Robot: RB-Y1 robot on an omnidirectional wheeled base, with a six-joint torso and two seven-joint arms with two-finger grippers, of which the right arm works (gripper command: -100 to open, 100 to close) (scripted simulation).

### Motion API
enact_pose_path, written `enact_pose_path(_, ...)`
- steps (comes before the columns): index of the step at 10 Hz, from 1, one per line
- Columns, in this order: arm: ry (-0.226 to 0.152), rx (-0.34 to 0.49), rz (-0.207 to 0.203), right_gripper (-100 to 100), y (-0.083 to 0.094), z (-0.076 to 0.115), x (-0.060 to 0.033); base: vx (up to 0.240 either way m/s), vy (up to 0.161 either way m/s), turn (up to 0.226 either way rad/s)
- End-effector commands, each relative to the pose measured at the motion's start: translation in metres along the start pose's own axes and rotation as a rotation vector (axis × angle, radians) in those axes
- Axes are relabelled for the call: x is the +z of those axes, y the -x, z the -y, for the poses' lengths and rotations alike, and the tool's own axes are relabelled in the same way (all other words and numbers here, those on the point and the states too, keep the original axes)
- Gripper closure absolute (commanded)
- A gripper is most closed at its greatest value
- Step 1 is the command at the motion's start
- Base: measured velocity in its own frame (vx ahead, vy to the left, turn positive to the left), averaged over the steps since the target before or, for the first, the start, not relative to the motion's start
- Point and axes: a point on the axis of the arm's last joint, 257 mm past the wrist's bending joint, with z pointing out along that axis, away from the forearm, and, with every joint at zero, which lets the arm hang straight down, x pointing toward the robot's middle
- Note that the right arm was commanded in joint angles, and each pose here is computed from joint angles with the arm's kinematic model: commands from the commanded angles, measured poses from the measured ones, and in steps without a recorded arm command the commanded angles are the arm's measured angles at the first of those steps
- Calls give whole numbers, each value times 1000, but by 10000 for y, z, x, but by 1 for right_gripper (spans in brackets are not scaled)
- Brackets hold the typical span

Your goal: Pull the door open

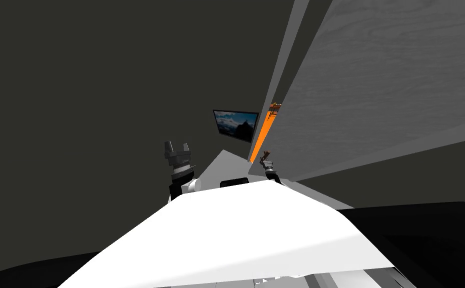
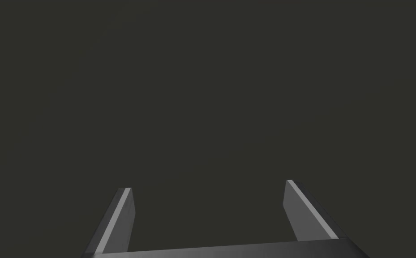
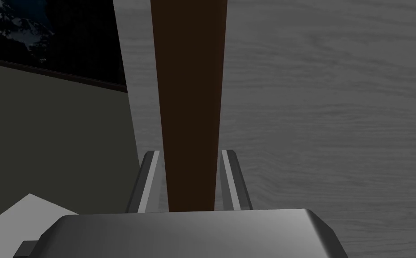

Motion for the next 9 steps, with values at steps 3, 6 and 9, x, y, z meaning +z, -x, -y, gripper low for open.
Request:
enact_pose_path(3, -51, 2, -3, 100, -5, 25, -126, -237, -36, 124)
enact_pose_path(6, -97, 4, -2, 100, -4, 40, -248, -278, -36, 127)
enact_pose_path(9, -119, 3, -2, 100, 6, 45, -330, -169, -36, 103)
